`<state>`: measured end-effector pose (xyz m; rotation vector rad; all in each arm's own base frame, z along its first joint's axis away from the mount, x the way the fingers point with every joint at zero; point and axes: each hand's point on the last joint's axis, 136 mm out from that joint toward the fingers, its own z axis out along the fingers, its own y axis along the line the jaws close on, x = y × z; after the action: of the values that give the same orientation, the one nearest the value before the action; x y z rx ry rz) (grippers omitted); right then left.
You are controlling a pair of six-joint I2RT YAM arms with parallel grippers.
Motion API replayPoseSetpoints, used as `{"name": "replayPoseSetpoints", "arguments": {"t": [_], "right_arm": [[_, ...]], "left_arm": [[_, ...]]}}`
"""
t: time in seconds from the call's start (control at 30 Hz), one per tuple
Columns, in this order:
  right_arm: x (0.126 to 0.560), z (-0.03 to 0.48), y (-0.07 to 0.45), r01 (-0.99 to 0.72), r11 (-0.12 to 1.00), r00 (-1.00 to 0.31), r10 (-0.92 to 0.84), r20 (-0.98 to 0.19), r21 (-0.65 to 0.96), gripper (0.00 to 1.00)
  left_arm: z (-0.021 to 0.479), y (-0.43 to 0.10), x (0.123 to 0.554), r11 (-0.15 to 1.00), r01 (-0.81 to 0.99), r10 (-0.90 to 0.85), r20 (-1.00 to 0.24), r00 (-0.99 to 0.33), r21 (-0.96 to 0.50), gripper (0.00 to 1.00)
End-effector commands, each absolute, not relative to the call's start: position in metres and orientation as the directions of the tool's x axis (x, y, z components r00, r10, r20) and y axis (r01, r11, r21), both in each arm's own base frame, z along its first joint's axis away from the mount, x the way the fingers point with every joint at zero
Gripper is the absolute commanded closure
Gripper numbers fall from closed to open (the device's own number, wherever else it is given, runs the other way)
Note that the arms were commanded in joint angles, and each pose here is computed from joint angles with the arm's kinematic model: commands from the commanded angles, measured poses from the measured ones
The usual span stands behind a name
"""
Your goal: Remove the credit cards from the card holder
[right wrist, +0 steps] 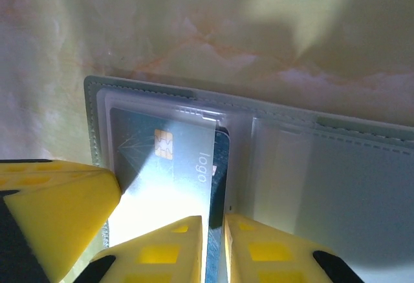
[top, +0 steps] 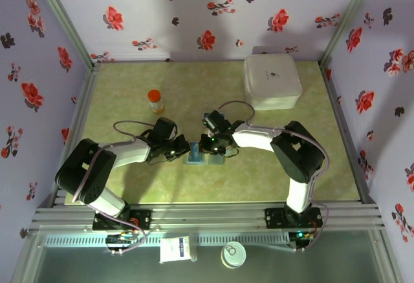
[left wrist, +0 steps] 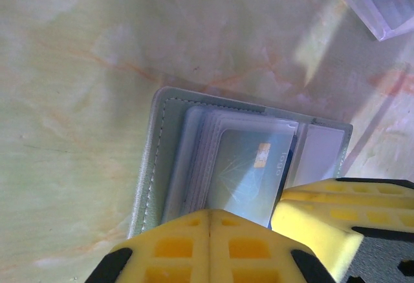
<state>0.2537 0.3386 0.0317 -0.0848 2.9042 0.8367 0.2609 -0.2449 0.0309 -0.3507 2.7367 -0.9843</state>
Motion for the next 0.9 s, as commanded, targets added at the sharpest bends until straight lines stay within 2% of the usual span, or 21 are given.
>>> {"name": "replayPoseSetpoints", "arguments": {"t": [0.0, 0.4, 0.87], "right_arm": [[0.254, 0.049, 0.340, -0.098, 0.834, -0.986, -0.008, -0.165, 0.544, 0.82], [0.253, 0.037, 0.350, -0.080, 0.816, -0.992, -0.008, -0.127, 0.573, 0.82], [0.252, 0.028, 0.329, -0.079, 0.874, -0.990, -0.011, -0.142, 0.480, 0.81]], "left_arm": [[0.014, -0.235, 0.253, 0.780, -0.167, -0.283, -0.102, -0.954, -0.603, 0.96], [0.013, -0.235, 0.252, 0.781, -0.171, -0.284, -0.098, -0.954, -0.601, 0.97], [0.014, -0.233, 0.251, 0.782, -0.174, -0.290, -0.101, -0.952, -0.599, 0.96]]}}
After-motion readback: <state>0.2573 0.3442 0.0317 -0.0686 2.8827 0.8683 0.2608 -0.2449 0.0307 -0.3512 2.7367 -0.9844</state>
